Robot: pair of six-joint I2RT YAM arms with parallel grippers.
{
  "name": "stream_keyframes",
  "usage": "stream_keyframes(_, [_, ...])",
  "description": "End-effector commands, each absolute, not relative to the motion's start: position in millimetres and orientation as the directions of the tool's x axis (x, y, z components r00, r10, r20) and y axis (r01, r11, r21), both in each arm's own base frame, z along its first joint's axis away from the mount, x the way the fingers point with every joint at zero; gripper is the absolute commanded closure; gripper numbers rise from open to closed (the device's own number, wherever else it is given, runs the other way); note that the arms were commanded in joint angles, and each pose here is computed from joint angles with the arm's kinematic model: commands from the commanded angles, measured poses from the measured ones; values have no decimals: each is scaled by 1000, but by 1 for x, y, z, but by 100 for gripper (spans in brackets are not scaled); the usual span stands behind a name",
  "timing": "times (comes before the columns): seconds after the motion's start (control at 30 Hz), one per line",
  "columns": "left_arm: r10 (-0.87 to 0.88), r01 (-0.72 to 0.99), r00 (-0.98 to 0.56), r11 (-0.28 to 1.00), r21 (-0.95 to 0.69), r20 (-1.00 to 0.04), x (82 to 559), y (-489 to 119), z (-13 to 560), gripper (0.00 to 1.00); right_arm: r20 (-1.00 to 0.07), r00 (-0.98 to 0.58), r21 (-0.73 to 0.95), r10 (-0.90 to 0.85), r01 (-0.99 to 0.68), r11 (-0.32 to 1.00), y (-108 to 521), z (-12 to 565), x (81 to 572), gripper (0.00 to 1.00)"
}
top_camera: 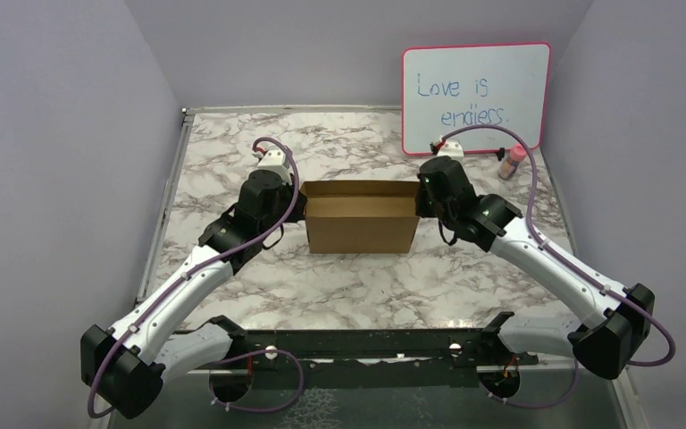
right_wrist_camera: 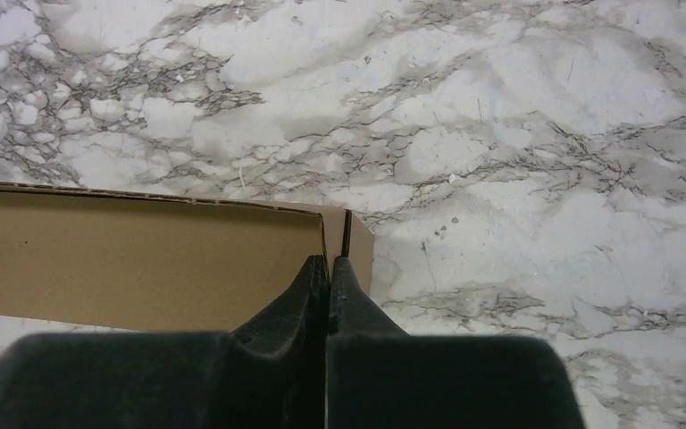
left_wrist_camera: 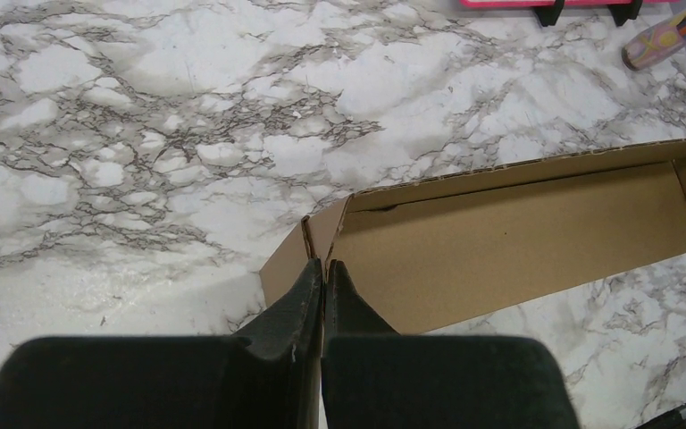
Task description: Fold the paper box
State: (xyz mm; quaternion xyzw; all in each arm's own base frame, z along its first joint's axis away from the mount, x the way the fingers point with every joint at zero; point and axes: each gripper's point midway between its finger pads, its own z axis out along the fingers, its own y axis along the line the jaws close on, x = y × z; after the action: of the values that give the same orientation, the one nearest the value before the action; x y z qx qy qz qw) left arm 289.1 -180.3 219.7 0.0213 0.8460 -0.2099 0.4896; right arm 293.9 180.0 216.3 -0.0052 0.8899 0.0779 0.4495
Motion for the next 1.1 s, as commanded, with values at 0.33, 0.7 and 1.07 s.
stream_keyframes(0.33, [-107, 269, -587, 909, -318, -802, 264, -203, 191, 100, -804, -595, 76, 7, -91, 993, 188, 190, 270, 99])
stream_keyframes(0.7, [-49, 240, -565, 945, -221, -824, 263, -195, 188, 100, -819, -574, 66, -6, -104, 992, 193, 188, 267, 99])
stream_keyframes(1.07, [-3, 209, -559, 967, -144, -829, 264, -187, 183, 100, -825, -566, 54, -11, -98, 994, 191, 188, 268, 99])
